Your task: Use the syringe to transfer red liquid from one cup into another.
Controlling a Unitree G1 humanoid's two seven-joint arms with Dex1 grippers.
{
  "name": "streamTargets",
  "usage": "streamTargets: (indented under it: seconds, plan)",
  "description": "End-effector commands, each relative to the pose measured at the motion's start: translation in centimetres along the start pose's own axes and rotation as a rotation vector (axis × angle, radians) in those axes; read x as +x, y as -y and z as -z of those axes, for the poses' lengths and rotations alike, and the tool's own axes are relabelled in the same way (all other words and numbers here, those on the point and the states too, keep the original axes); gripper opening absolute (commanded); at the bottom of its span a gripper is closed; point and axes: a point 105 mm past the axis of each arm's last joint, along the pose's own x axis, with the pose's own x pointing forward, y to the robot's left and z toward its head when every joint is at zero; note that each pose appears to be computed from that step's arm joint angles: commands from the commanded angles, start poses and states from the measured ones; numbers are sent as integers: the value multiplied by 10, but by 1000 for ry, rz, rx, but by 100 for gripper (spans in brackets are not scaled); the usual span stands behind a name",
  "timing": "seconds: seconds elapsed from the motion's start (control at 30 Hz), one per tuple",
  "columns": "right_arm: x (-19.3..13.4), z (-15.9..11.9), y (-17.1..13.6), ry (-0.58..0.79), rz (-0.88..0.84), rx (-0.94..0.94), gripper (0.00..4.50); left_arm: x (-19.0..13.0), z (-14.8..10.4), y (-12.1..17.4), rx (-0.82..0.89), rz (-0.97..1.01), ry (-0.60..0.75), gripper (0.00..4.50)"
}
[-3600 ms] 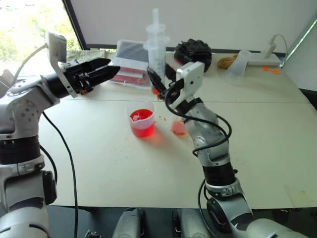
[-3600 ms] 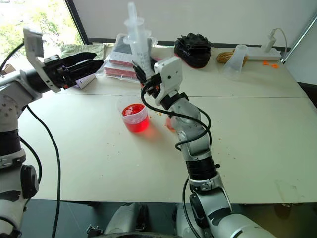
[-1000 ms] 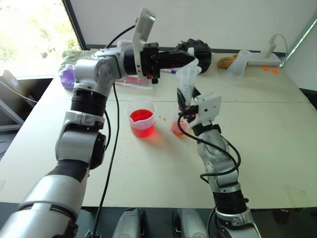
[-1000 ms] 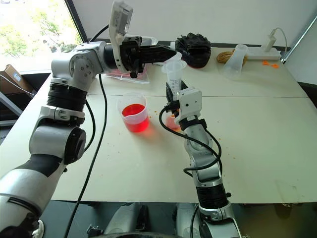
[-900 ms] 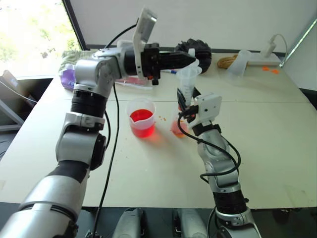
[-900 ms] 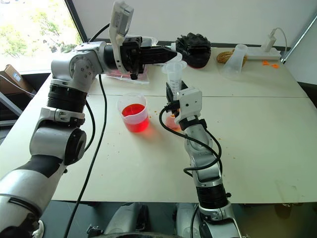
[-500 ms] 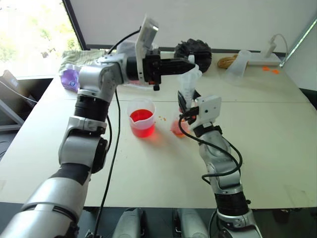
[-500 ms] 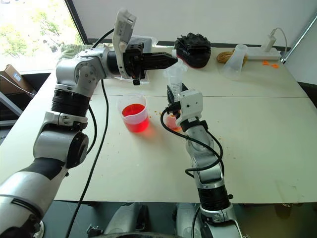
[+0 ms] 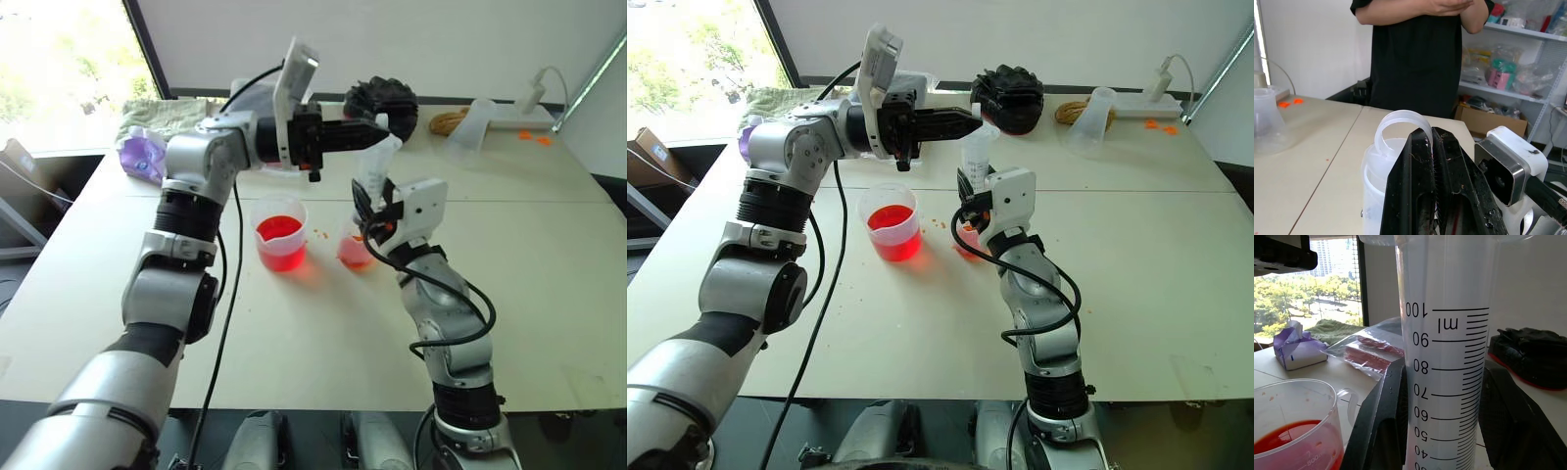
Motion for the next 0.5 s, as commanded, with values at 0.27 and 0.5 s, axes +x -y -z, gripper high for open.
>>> streamTargets:
  seconds: [0.27,0.5]
  plan:
    - [2,-50,3,170,4,-10,133,1,22,1,-56,7,-48,5]
    - [1,-45,7,146,8,-14,133,-8,10,3,-44,-8,-26,5]
